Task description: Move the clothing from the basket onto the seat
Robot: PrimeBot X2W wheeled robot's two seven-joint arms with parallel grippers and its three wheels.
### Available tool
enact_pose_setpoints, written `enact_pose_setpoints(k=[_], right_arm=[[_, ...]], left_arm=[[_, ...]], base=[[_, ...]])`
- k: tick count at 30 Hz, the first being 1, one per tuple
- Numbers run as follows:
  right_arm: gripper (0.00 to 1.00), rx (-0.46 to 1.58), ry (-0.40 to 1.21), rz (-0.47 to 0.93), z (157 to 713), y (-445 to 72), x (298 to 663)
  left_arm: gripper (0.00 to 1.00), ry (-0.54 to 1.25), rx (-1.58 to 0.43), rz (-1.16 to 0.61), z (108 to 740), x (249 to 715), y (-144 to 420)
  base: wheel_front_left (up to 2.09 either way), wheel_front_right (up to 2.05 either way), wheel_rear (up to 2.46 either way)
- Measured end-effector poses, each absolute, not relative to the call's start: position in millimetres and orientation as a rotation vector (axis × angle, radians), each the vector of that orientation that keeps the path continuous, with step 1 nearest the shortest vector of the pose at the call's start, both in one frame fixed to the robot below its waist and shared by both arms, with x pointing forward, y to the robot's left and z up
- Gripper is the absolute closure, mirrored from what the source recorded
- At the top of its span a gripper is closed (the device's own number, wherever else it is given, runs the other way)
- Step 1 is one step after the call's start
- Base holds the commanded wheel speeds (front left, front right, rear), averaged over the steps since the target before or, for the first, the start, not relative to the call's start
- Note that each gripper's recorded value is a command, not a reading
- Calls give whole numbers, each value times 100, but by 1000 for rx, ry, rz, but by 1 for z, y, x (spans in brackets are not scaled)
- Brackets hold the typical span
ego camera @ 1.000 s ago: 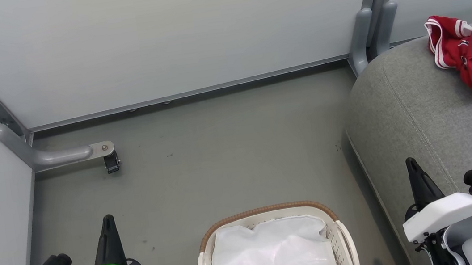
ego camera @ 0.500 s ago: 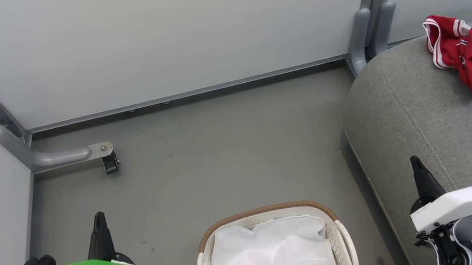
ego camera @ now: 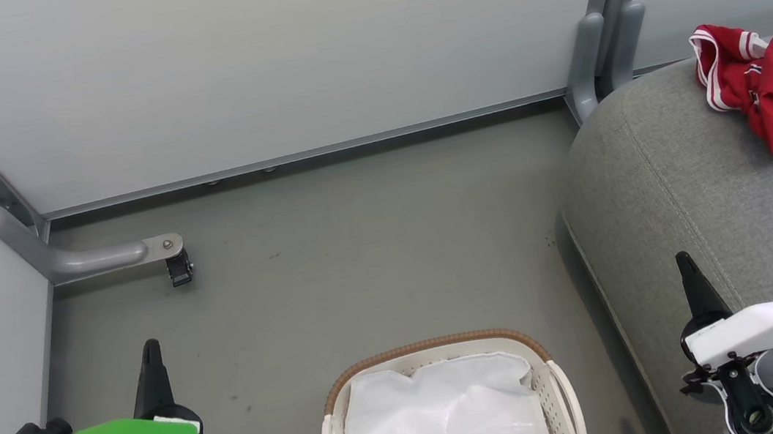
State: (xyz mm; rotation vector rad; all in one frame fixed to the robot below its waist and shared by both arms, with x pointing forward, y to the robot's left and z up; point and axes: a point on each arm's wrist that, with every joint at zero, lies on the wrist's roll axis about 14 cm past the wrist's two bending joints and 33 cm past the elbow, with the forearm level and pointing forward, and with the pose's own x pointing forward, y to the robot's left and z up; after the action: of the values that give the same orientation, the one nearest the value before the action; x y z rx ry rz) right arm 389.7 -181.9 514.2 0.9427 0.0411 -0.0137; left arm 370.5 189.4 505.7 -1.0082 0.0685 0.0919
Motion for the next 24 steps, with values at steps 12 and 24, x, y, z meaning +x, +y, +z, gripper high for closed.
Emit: enact_pose_setpoints(k=[12,24], right_arm=[[100,1081,41,-22,515,-186,390],[100,1200,33,-21,519,-189,392]], left_arm=[[100,61,-1132,93,511,374,193],[100,49,-1236,83,518,378,195]], base=[[0,0,0],[0,0,0]])
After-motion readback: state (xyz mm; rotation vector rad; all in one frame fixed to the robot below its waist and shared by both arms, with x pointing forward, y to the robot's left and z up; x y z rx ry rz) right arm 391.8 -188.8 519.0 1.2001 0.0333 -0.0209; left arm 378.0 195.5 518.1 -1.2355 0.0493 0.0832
